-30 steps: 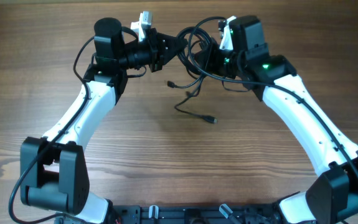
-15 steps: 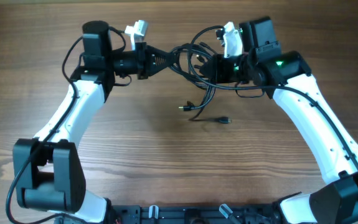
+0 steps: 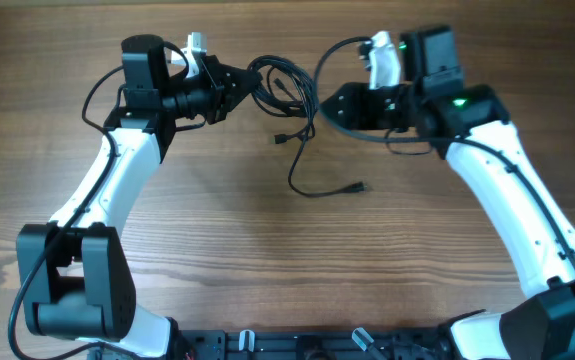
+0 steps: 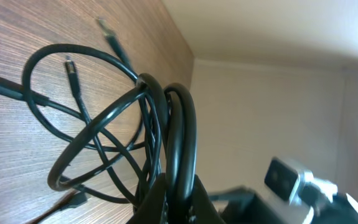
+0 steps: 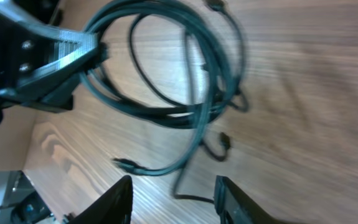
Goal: Untangle cables
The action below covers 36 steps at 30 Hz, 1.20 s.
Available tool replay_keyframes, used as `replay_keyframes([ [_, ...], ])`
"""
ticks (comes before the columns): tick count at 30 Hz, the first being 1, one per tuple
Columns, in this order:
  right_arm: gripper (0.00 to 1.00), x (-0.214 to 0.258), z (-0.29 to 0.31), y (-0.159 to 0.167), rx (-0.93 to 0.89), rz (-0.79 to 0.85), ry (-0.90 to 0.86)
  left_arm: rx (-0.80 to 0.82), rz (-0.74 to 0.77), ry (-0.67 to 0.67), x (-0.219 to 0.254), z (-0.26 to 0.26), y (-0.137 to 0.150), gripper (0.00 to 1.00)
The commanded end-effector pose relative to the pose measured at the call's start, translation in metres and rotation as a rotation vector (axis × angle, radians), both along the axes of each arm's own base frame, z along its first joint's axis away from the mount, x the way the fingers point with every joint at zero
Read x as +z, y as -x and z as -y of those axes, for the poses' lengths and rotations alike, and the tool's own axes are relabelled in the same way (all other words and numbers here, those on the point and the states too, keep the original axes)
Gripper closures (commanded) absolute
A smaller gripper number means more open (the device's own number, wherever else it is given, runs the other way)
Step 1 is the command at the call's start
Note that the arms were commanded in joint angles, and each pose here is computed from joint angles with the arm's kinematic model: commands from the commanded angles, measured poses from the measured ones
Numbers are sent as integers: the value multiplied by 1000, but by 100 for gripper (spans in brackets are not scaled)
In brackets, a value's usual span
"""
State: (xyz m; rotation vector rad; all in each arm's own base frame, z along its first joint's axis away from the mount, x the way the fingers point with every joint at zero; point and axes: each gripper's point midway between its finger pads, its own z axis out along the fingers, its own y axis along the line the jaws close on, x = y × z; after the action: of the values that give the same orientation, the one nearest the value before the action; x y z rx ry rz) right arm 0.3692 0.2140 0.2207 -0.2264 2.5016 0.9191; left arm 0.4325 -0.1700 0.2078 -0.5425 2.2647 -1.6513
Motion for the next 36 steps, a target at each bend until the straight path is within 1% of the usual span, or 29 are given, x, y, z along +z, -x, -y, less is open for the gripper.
replay_keyframes([
  [1,57,-3,-17,12,-80,-27,48,41,-28,31,13,-1,-4,96],
  [4,60,-31,-19,17,-197,-75,187,72,-120,80,13,-1,-4,96],
  [5,61,-36,-19,17,-209,-86,200,80,-145,92,12,-1,-4,96],
  [12,61,-57,-22,13,-221,-133,220,60,-153,92,12,7,0,96],
  [16,61,-54,-26,3,-236,-97,201,38,-153,85,11,20,4,96],
  [19,62,-68,-24,0,-248,-120,230,25,-139,78,11,23,6,96],
  [20,63,-74,-23,1,-244,-133,243,25,-140,78,11,23,6,96],
  [22,71,-91,-10,6,-267,-172,324,19,-129,75,12,23,6,96],
  [24,81,-99,20,5,-359,-180,440,-40,-31,42,14,23,9,96],
  [25,92,-102,43,3,-428,-185,505,-93,54,16,16,23,13,96],
  [26,95,-102,59,1,-464,-192,529,-120,103,-1,17,20,15,96],
  [27,96,-102,76,-5,-495,-202,534,-152,154,-14,17,18,17,96],
  [29,96,-102,99,-16,-516,-225,496,-284,297,-1,25,15,33,96],
  [31,96,-98,99,-26,-435,-208,422,-410,429,55,36,10,53,96],
  [33,96,-86,84,-39,-282,-138,293,-505,552,132,48,0,72,96],
  [35,96,-79,79,-46,-239,-100,238,-524,599,165,53,-8,78,96],
  [36,96,-76,76,-48,-218,-83,218,-514,598,163,52,-12,77,96],
])
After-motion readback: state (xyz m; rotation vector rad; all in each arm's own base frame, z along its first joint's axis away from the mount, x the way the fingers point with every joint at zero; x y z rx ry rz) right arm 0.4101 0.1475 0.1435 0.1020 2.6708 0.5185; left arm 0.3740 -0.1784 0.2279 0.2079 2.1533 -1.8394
